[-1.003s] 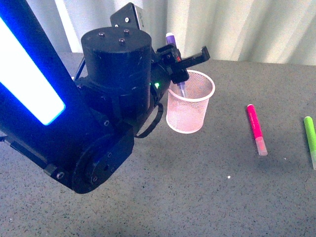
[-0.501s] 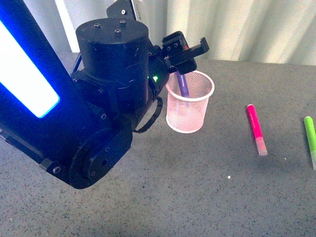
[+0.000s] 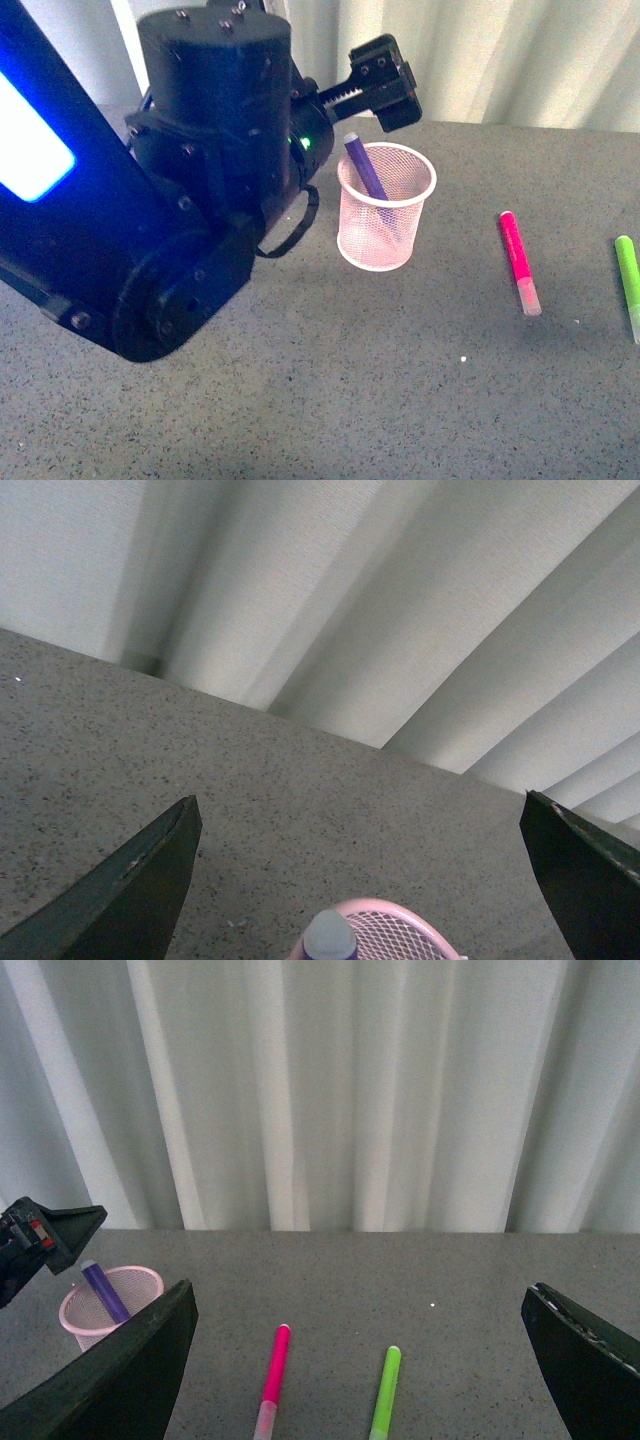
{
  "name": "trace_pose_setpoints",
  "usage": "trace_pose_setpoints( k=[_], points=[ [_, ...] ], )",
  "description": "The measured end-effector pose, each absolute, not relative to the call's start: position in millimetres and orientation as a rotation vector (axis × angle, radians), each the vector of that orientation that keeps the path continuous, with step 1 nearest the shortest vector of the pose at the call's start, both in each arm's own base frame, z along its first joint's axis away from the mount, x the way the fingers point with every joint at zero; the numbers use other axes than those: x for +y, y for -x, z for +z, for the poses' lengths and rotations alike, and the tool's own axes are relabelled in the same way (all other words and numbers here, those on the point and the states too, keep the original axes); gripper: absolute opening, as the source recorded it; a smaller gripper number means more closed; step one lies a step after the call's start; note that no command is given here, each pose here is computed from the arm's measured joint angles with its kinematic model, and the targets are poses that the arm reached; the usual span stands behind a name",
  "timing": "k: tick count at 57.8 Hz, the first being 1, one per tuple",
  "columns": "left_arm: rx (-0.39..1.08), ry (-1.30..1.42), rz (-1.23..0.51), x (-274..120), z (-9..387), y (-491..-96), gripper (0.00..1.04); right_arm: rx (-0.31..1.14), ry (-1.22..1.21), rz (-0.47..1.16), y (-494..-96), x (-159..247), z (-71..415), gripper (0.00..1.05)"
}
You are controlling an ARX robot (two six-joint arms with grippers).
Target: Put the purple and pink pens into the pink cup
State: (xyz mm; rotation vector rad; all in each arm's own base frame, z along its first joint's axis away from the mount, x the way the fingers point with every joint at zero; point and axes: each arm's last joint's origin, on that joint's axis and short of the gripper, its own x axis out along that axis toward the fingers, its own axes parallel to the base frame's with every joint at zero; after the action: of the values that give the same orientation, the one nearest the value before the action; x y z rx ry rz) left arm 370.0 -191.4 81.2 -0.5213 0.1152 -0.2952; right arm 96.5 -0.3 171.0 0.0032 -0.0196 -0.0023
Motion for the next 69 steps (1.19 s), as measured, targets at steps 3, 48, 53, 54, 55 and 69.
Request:
trace_pose_setpoints(
  k=[3, 48, 53, 54, 55, 69],
  points=[
    [0.126, 0.5, -0.284, -184, 91, -374, 0.98, -0.02, -0.004, -0.002, -96, 0, 171, 0.98],
    [0.442, 0.174, 0.076, 45, 246, -293, 0.98, -0.02, -0.003, -0.002, -96, 0, 171, 0.98],
    [0.461, 0.15, 0.087, 53, 241, -272, 0.98, -0.02, -0.003, -0.002, -96, 0, 171, 0.98],
    [0.465, 0.148, 0.093, 55, 239, -267, 0.98, -0.02, -0.003, -0.002, -96, 0, 171, 0.98],
    [0.468, 0.146, 0.097, 56, 238, -265, 0.98, -0.02, -0.003, -0.002, -96, 0, 171, 0.98],
    [0.493, 0.132, 0.137, 66, 227, -238, 0.98, -0.02, -0.003, -0.002, -96, 0, 171, 0.98]
  ],
)
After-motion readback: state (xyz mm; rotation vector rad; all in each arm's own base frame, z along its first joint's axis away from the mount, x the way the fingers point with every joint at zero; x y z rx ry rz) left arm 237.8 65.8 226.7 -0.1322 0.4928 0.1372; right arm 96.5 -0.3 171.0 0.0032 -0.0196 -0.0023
